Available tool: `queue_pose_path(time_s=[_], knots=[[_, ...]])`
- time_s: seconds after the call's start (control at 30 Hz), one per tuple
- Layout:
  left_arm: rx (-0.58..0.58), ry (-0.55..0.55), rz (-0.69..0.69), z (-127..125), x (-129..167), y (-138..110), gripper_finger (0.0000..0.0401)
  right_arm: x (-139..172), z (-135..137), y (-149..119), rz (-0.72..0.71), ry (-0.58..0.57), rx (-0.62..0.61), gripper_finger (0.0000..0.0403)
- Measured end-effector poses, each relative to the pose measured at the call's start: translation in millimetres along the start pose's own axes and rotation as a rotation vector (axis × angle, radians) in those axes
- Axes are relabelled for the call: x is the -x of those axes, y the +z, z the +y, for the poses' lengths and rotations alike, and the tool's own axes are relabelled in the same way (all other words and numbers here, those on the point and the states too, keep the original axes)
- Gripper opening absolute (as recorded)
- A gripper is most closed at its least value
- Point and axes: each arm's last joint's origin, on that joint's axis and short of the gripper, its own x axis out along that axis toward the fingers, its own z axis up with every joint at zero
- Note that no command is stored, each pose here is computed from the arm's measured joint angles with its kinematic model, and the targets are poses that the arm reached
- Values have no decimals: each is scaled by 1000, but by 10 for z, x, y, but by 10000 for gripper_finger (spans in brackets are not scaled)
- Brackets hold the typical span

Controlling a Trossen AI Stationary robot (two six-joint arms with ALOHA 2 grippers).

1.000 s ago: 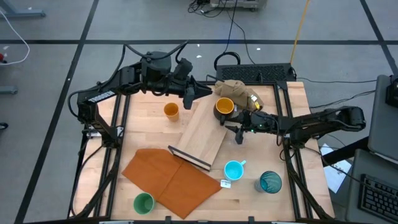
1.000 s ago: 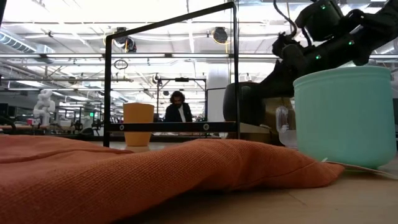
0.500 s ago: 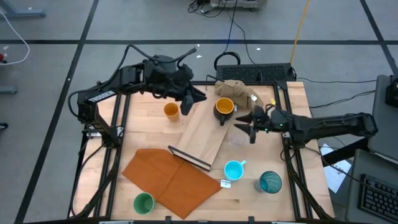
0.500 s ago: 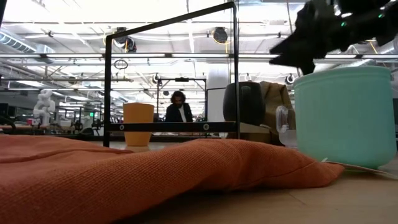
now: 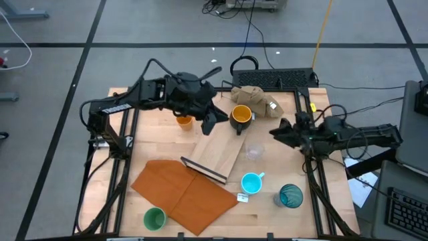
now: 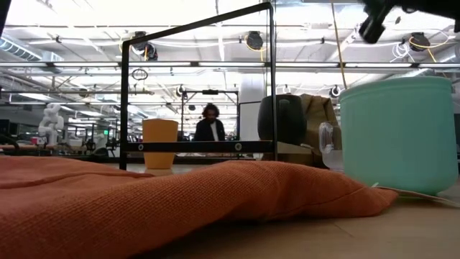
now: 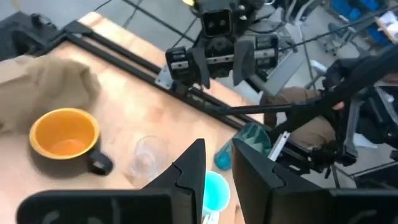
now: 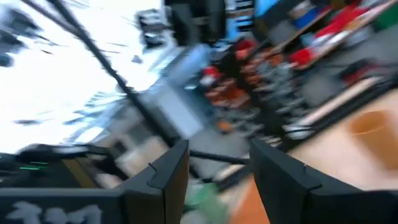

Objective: Stack small to large cups/mugs on shelf
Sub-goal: Put the blue cup on the shelf

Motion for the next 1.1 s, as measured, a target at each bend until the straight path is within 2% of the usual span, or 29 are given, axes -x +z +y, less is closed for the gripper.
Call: queue_pose_path(time_s=[0.23,0.4,0.53,0.67,0.73,0.87,1.1], knots=[[31,-41,26,-109,-236,-82,76,65,128,-73,112,131,-140,160],[32,-60,26,-188,-274,-119,76,79,200,-153,211,193,-232,160],[47,-44,22,-206,-306,-139,76,73,318,-136,239,245,-226,160],[61,-21,3,-217,-299,-138,76,16,581,73,196,301,-144,159],[71,-11,-3,-214,-299,-138,76,-32,724,179,246,291,-101,154],[108,-1,-9,-211,-299,-135,76,-162,972,303,442,192,-12,136],[106,-11,-22,-221,-299,-123,76,-416,1279,282,803,-6,52,123]])
